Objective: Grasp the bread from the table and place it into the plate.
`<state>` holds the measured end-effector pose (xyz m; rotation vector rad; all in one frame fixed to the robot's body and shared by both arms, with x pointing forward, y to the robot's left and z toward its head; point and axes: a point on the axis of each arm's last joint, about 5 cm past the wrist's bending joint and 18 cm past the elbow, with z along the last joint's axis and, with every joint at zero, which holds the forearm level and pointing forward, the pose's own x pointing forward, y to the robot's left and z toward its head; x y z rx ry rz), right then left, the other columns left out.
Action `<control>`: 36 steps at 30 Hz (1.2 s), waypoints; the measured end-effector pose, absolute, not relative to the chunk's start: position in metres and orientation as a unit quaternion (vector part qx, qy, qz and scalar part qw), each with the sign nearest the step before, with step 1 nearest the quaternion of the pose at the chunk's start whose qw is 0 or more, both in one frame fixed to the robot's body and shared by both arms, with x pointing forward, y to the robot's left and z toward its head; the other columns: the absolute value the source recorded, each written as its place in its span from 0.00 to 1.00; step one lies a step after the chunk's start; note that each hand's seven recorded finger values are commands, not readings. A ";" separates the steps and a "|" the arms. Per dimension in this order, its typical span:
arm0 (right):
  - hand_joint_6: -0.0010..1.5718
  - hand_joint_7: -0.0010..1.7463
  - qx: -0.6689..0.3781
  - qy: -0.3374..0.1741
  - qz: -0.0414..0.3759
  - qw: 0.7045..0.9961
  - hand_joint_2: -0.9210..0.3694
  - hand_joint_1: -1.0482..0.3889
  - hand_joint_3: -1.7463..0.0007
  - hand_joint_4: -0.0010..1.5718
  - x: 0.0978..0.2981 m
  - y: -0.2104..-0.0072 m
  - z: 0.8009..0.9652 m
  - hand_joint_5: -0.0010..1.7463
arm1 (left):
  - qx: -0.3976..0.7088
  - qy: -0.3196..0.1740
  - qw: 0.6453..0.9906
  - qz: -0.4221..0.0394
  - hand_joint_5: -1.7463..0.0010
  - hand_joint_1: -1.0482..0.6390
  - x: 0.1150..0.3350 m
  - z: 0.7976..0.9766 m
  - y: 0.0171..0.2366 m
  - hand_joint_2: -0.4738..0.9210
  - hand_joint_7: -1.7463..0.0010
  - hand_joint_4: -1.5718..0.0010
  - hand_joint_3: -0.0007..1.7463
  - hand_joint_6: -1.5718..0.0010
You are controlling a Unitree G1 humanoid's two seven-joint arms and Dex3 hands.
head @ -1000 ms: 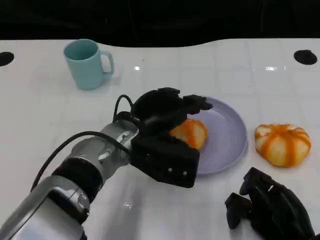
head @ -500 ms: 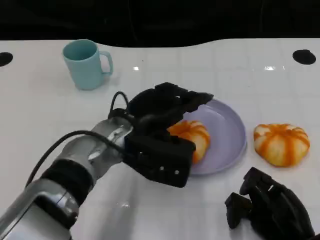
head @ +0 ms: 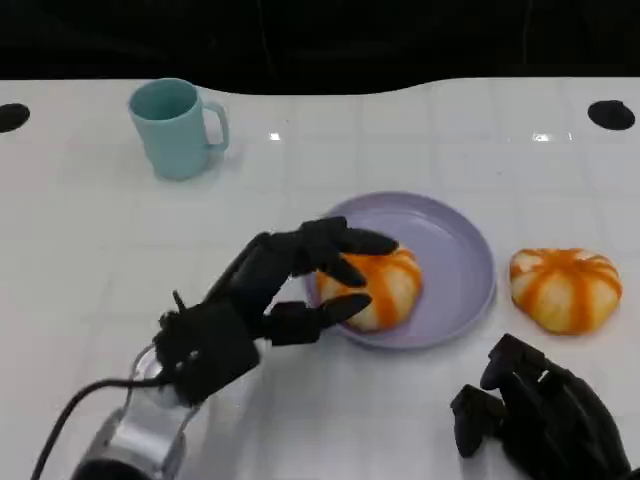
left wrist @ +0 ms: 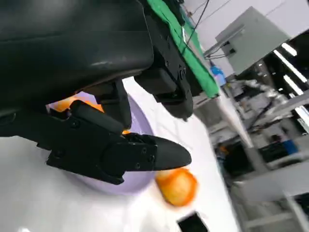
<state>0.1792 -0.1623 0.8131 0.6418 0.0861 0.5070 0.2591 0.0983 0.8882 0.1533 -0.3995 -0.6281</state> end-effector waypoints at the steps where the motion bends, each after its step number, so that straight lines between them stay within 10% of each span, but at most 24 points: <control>1: 0.43 0.82 0.312 0.042 0.246 0.917 0.00 0.35 0.86 0.48 0.179 -0.162 0.813 0.97 | 0.051 -0.194 0.932 -0.303 0.05 0.24 0.255 0.887 0.100 1.00 0.23 0.69 0.20 0.67; 22: 0.42 0.84 0.309 0.039 0.254 0.915 0.00 0.35 0.86 0.48 0.177 -0.164 0.815 0.99 | -0.310 -0.008 0.901 -0.303 0.00 0.24 0.166 0.859 0.124 1.00 0.00 0.46 0.20 0.61; 36: 0.43 0.83 0.311 0.047 0.247 0.916 0.00 0.34 0.86 0.49 0.176 -0.168 0.812 0.97 | -0.331 0.009 0.895 -0.299 0.00 0.24 0.161 0.853 0.131 1.00 0.00 0.45 0.18 0.61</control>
